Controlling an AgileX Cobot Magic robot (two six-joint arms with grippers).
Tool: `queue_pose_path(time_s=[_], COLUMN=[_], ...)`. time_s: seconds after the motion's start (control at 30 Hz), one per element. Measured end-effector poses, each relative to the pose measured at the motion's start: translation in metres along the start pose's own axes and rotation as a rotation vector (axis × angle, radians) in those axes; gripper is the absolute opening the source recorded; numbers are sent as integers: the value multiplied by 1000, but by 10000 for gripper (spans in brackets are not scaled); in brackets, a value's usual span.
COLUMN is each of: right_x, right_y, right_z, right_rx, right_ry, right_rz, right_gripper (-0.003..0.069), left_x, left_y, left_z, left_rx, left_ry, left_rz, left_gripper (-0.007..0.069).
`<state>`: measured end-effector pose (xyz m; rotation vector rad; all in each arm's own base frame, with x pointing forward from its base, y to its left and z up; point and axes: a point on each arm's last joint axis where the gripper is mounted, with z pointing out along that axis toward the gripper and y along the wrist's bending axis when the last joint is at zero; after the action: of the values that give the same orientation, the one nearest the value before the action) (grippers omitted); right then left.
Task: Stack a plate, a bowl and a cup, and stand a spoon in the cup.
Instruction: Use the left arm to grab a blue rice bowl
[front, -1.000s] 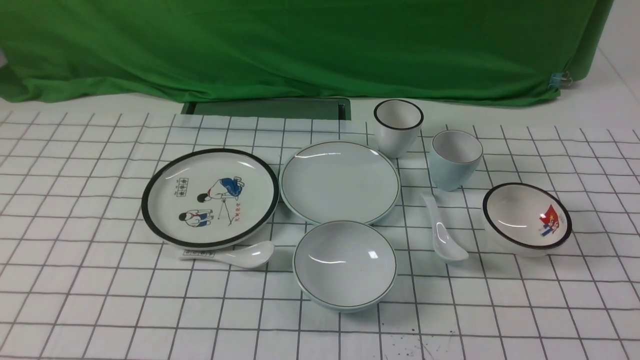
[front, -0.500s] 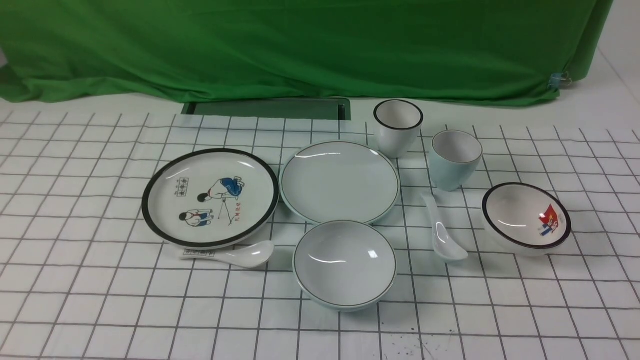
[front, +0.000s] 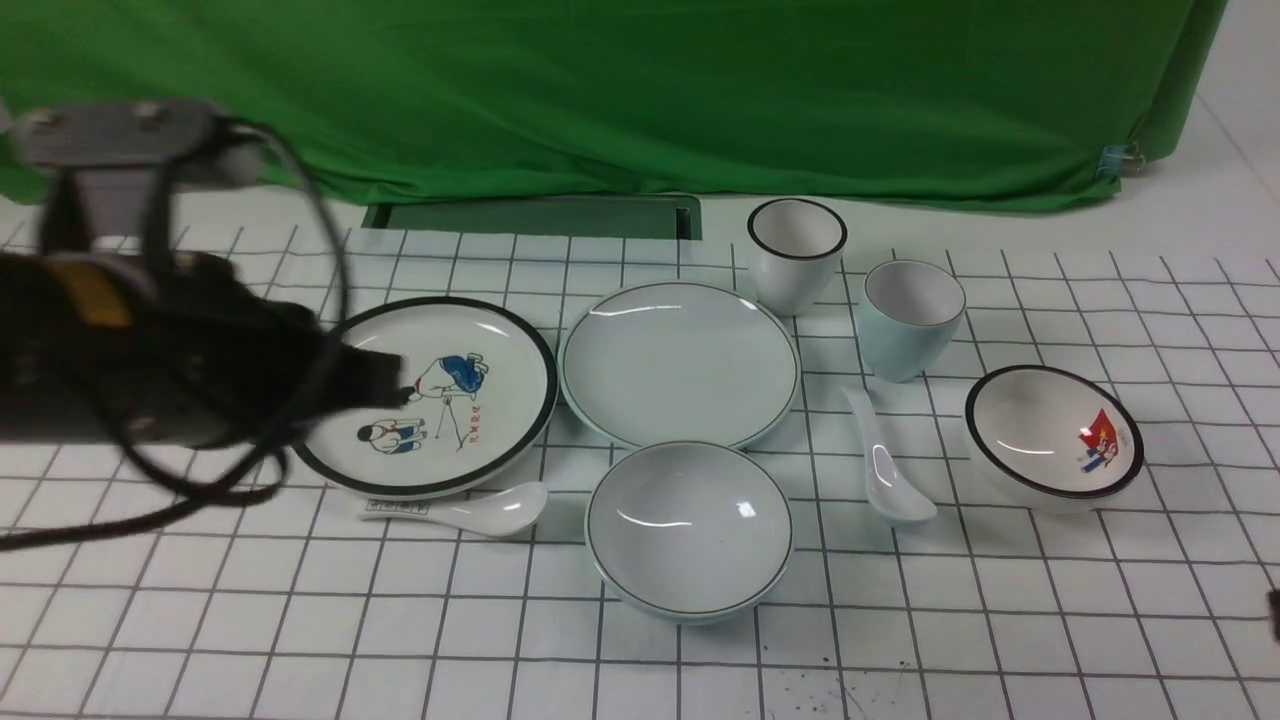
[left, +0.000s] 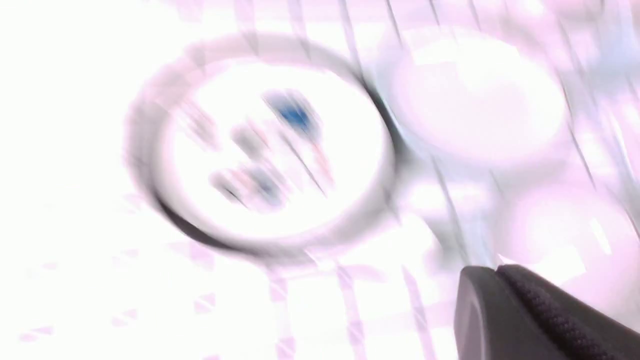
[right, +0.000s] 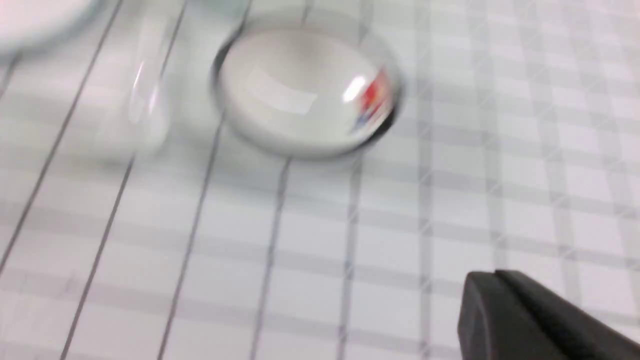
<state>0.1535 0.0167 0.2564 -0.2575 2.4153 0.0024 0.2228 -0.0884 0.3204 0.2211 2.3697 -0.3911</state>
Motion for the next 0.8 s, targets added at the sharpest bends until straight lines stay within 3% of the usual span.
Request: queue_pose_path(time_s=[0.13, 0.27, 0.3, 0.33, 0.4, 0.53, 0.73, 0.77, 0.8], right_x=[6, 7, 6, 6, 6, 4, 3, 3, 3], right_y=[24, 39, 44, 44, 47, 48, 48, 48, 48], right_z=[23, 31, 32, 32, 31, 30, 30, 30, 30], right_rx=[-115, -167, -182, -183, -193, -196, -196, -196, -196], right_ry=[178, 219, 223, 223, 220, 216, 212, 206, 205], right_rz=[-163, -240, -262, -264, -277, -281, -281, -280, -280], right_gripper=[13, 13, 13, 13, 13, 13, 15, 14, 14], left_x=[-14, -21, -23, -23, -24, -15, 2, 5, 6], left_y=[-40, -66, -74, -74, -78, -75, -66, -65, -65], left_z=[47, 81, 96, 98, 126, 164, 200, 205, 206], left_rx=[94, 93, 82, 79, 65, 43, -4, -8, -8], left_ry=[186, 272, 304, 308, 358, 437, 514, 528, 530], left_rz=[126, 267, 316, 325, 394, 449, 508, 514, 514], left_gripper=[4, 111, 183, 183, 325, 455, 412, 325, 314])
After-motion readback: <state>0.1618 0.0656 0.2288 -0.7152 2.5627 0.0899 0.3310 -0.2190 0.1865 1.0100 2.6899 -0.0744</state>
